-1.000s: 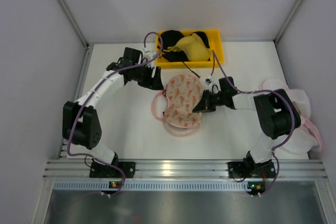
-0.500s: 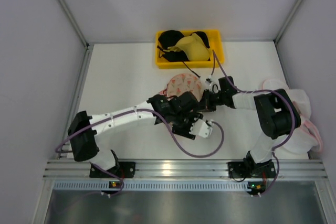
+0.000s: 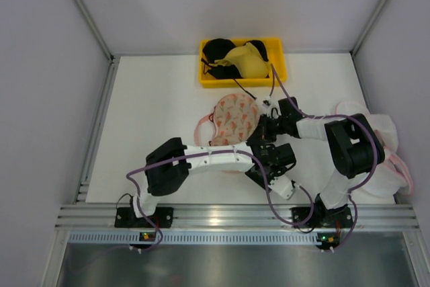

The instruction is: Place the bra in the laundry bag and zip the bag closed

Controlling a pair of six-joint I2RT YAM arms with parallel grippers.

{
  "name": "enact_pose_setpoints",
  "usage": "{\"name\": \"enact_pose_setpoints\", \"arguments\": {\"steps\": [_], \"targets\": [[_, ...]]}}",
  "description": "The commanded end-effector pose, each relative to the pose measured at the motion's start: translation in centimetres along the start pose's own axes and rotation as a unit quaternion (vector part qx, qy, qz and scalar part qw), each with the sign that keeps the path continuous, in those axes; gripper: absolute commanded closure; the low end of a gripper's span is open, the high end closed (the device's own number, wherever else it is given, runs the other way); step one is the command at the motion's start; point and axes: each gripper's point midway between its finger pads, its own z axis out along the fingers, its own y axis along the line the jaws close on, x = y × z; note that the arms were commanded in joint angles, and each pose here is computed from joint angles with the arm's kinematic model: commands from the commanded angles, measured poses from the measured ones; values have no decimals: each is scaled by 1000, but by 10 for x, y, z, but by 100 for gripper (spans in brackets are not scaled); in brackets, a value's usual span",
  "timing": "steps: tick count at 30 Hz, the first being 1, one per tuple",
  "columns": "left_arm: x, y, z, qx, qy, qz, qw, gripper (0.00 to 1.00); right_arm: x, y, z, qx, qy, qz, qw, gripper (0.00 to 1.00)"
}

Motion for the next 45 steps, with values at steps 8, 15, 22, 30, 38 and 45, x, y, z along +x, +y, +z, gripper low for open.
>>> {"name": "enact_pose_setpoints", "arguments": {"steps": [8, 15, 22, 30, 38, 45], "targets": [[25, 47, 23, -48, 121, 56, 990, 44, -17, 15, -5, 8, -27, -29, 999, 100], [34, 51, 35, -49, 154, 66, 985, 58, -20, 13, -7, 18, -35, -39, 998, 100], [37, 34, 28, -28, 141, 64, 987, 91, -22, 10, -7, 28, -28, -43, 998, 100], [32, 6, 16, 3, 107, 31, 994, 100, -34, 1, -9, 48, -32, -51, 997, 100], [22, -38, 11, 56, 78, 12, 995, 100, -47, -2, -9, 56, -31, -79, 995, 100], [20, -46, 6, 66, 61, -20, 996, 100, -50, 10, -6, 23, -9, -100, 995, 95]]}}
